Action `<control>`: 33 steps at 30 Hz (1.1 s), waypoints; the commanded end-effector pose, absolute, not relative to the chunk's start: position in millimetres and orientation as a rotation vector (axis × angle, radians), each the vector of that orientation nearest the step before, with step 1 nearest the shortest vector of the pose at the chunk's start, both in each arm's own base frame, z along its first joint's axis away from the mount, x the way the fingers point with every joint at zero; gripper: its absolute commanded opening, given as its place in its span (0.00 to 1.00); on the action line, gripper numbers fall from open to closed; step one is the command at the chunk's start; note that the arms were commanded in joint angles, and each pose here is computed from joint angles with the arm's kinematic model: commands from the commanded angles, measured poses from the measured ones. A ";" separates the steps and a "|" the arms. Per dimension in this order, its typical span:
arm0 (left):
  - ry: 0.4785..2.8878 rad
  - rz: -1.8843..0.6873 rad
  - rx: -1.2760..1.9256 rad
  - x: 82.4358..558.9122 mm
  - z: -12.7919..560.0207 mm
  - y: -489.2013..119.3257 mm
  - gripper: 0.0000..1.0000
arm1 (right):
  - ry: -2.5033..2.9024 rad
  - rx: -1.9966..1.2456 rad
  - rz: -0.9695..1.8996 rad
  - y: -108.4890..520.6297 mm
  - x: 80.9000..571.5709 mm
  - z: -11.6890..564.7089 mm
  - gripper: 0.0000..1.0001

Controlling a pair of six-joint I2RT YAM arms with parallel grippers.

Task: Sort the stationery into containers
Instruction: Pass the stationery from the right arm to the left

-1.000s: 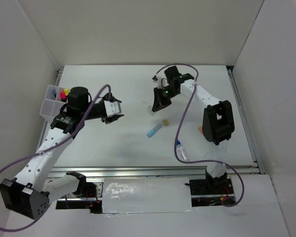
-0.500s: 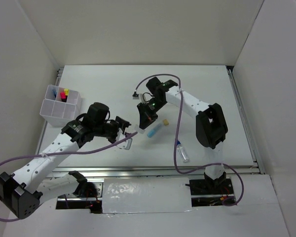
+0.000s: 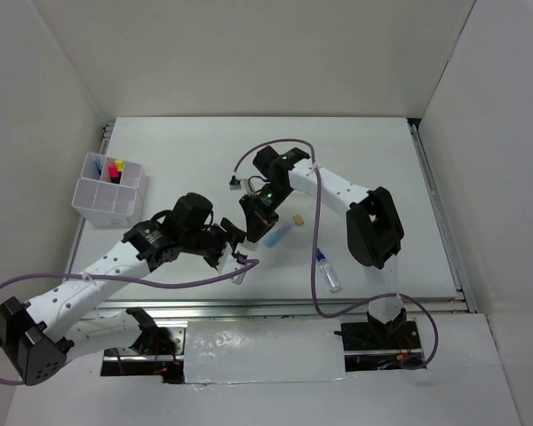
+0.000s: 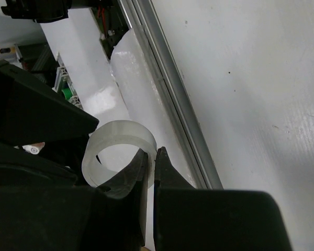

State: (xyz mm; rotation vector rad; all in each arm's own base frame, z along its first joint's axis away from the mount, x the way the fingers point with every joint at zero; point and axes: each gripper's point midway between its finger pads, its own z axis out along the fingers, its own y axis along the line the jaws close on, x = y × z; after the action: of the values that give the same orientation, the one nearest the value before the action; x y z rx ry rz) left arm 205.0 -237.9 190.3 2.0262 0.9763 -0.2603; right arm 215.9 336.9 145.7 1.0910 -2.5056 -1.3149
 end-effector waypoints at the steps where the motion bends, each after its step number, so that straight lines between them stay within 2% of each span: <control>1: 0.916 -0.282 2.031 200.5 196.4 -253.1 0.70 | -2.495 1.143 -1.328 342.3 215.9 156.7 0.00; 6: 0.913 -0.319 2.064 191.5 189.0 -261.9 0.63 | -2.502 1.196 -1.312 343.2 214.2 162.1 0.00; 11: 0.932 -0.328 2.077 190.0 183.4 -263.6 0.43 | -2.510 1.241 -1.285 341.1 209.8 163.7 0.00; 18: 0.958 -0.321 2.093 186.4 176.2 -260.8 0.31 | -2.511 1.279 -1.265 339.0 205.8 166.3 0.00; 22: 0.989 -0.317 2.102 185.1 168.8 -256.8 0.29 | -2.511 1.298 -1.273 337.8 204.7 170.2 0.00; 25: 1.008 -0.312 2.094 185.8 165.6 -255.7 0.37 | -2.508 1.306 -1.274 337.9 202.2 172.2 0.00; 28: 1.012 -0.308 2.094 186.7 164.4 -255.5 0.29 | -2.507 1.308 -1.265 337.0 201.2 171.5 0.00; 31: 1.024 -0.319 2.096 185.8 166.0 -256.5 0.17 | -2.510 1.310 -1.265 336.0 201.3 172.5 0.13; 33: 1.042 -0.340 2.101 182.7 167.2 -256.5 0.08 | -2.516 1.320 -1.272 336.6 202.3 174.2 0.26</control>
State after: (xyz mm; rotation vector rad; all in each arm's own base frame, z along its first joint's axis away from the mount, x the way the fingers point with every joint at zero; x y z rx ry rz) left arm 193.7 -261.1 176.6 2.0689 0.9698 -0.2787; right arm 209.8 335.7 140.3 1.2313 -2.5217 -1.2034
